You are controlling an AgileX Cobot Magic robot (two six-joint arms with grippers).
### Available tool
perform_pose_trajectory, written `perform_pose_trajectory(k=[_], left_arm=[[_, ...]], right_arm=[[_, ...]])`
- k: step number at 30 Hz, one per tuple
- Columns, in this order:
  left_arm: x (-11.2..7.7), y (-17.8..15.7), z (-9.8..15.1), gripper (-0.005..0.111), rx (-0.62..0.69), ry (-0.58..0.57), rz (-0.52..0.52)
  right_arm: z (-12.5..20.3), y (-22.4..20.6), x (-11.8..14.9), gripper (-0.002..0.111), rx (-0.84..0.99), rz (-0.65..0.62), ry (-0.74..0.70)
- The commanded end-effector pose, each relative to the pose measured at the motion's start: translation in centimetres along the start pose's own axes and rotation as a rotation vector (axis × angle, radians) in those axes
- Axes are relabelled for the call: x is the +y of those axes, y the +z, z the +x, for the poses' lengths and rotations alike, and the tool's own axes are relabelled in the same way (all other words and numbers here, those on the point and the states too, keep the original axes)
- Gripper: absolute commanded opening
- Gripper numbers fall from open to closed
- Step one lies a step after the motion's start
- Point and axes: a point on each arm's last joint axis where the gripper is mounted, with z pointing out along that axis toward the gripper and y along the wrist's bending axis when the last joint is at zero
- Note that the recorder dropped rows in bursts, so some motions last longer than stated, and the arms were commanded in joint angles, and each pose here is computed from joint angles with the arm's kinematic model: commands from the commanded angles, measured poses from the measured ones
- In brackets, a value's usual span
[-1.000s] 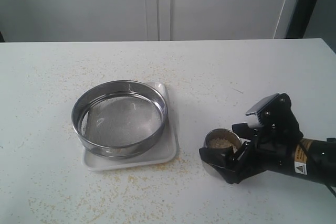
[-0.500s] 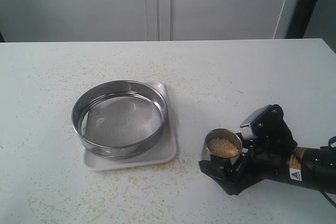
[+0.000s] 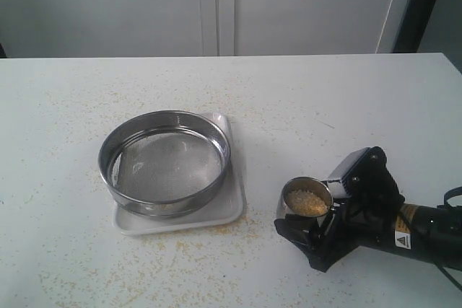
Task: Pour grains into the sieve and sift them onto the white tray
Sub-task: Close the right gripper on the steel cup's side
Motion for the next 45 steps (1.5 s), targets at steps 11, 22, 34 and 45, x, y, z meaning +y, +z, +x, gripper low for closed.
perform_pose_trajectory(k=[11, 22, 34, 45], left_arm=[[0.0, 0.0, 0.1, 0.0, -0.002, -0.007, 0.005], [0.0, 0.0, 0.1, 0.0, -0.002, -0.007, 0.005], [0.0, 0.0, 0.1, 0.0, -0.002, -0.007, 0.005], [0.0, 0.0, 0.1, 0.0, -0.002, -0.007, 0.005]], right_arm=[[0.7, 0.5, 0.0, 0.083, 0.0, -0.013, 0.012], [0.7, 0.5, 0.0, 0.029, 0.005, -0.012, 0.001], [0.8, 0.5, 0.0, 0.0, 0.014, -0.009, -0.001], [-0.1, 0.0, -0.1, 0.0, -0.004, 0.007, -0.012]])
